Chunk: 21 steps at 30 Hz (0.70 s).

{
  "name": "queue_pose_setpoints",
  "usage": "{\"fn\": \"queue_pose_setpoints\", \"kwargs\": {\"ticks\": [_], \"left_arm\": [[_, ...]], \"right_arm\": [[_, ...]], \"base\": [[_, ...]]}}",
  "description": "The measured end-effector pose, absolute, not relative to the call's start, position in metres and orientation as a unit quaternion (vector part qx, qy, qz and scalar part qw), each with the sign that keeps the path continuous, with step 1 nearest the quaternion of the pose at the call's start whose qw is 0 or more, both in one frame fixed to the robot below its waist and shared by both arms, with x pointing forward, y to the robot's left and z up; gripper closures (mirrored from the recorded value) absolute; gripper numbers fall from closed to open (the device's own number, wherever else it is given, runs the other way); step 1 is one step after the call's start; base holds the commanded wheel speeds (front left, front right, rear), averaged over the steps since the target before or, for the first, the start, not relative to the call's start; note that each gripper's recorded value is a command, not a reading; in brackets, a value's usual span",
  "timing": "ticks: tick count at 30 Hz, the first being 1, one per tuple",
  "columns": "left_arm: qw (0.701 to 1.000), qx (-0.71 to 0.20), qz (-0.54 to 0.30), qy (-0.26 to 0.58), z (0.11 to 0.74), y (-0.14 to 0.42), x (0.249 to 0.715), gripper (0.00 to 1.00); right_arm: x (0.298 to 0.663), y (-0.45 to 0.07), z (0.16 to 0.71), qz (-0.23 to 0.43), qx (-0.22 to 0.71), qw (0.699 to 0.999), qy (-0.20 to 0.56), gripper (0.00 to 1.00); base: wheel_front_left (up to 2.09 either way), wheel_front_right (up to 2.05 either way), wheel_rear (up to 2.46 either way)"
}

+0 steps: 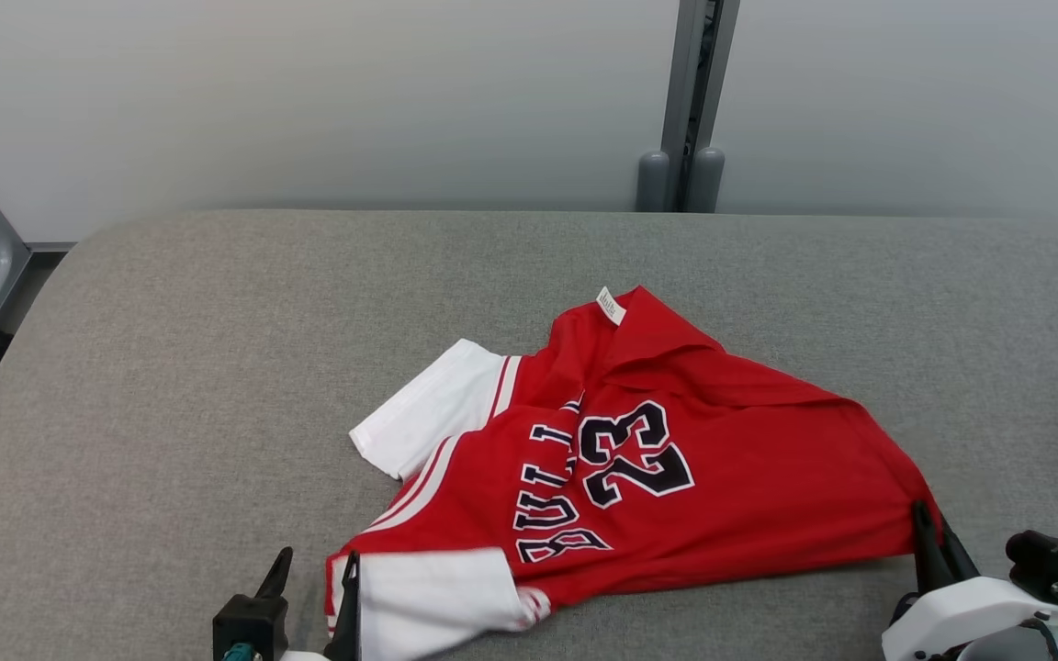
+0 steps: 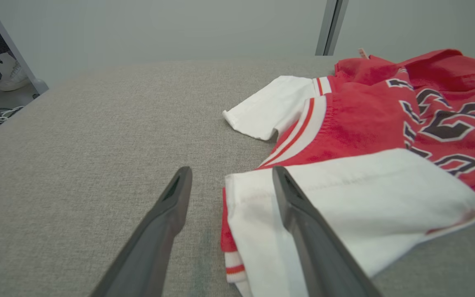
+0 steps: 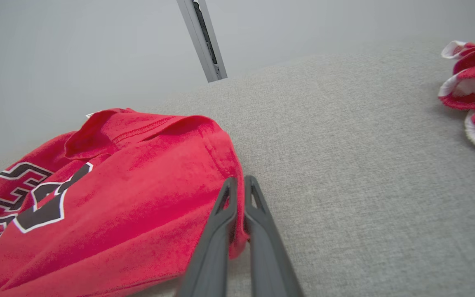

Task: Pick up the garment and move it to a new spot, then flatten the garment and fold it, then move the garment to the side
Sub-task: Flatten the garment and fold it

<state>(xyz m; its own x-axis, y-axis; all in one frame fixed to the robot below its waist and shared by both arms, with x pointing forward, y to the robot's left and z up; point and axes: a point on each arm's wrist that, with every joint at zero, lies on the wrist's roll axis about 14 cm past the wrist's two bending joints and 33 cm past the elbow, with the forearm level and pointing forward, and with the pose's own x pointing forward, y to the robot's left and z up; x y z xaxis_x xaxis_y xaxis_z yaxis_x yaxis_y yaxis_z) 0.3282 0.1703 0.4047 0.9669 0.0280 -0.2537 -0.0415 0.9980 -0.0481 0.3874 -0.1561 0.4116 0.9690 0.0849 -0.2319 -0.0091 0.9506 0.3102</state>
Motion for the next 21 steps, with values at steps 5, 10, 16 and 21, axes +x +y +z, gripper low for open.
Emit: {"fn": "queue_pose_setpoints", "kwargs": {"ticks": [5, 10, 16, 21], "left_arm": [[0.992, -0.033, 0.010, 0.124, 0.407, 0.166, 0.328, 0.00], [0.991, -0.043, -0.004, 0.127, 0.406, 0.158, 0.327, 0.00], [0.990, -0.048, -0.030, 0.132, 0.403, 0.143, 0.325, 0.00], [0.986, -0.056, -0.055, 0.144, 0.397, 0.127, 0.315, 0.00]], "right_arm": [[0.385, -0.175, 0.414, 0.002, 0.138, 0.984, 0.116, 1.00], [0.379, -0.182, 0.411, -0.011, 0.139, 0.983, 0.120, 0.00], [0.376, -0.184, 0.412, -0.015, 0.146, 0.982, 0.116, 0.00], [0.375, -0.179, 0.415, -0.010, 0.155, 0.982, 0.112, 0.00]], "base": [[0.00, 0.00, 0.00], [0.00, 0.00, 0.00], [0.00, 0.00, 0.00], [0.00, 0.00, 0.00]]}}
